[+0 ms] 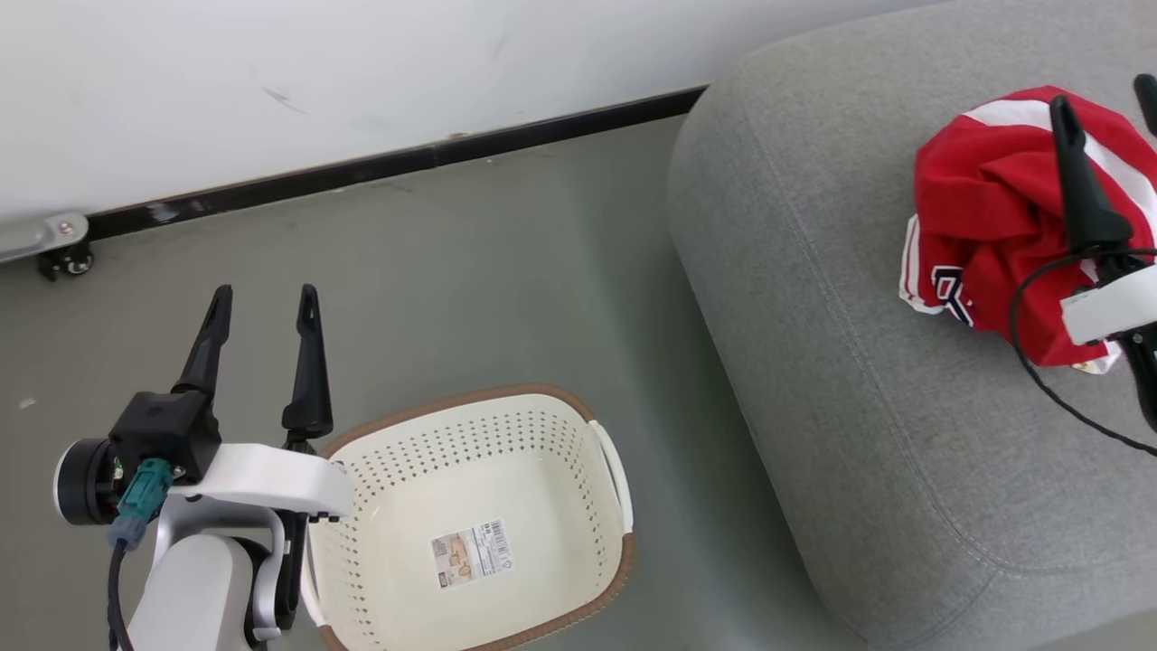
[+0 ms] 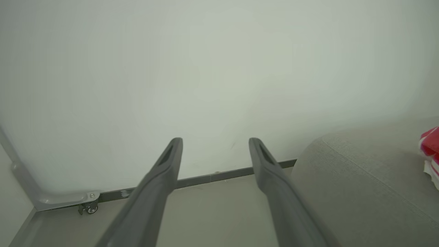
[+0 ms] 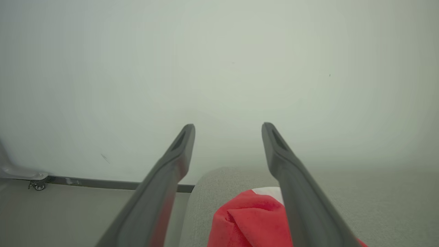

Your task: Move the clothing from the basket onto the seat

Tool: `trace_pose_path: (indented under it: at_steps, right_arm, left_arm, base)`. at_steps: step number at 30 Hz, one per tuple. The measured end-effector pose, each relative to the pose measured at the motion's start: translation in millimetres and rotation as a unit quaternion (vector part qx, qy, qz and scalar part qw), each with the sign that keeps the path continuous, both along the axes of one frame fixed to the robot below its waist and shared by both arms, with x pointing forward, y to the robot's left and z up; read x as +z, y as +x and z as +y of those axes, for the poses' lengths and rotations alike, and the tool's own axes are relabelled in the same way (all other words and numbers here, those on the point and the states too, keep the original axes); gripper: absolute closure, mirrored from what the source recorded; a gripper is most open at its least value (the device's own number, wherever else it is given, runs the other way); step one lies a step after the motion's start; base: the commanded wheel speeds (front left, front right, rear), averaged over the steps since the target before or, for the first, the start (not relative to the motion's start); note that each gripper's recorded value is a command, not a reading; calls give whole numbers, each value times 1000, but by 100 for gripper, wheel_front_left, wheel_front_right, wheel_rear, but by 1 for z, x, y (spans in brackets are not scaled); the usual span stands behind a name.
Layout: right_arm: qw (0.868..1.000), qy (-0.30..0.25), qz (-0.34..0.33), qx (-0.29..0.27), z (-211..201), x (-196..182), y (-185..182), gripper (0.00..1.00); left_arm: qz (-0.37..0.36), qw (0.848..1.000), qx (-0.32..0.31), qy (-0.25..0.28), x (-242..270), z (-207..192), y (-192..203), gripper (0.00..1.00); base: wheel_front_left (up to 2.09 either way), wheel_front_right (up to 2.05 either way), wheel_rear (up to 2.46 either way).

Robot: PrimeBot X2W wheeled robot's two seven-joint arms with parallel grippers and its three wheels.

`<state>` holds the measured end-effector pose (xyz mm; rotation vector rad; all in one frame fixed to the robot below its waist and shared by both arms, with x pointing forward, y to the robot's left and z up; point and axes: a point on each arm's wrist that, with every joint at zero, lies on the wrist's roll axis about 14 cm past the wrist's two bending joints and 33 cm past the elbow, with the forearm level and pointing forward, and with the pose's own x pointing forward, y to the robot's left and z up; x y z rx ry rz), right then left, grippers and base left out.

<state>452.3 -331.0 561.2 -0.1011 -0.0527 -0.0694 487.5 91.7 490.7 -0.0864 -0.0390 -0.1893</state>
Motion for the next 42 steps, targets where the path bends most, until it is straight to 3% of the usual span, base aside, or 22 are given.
trace_pose_path:
  at_steps: [19, 42]
  right_arm:
    - [993, 50, -5, 103, 103, -19, 15, 0]
    - [985, 99, 17, 136, 169, -52, -27, 0]
  left_arm:
    - [5, 996, 90, -1, 6, 56, -34, 0]
    - [0, 993, 118, 6, 15, 76, -80, 0]
  base:
    - [0, 0, 0]
    - [0, 0, 0]
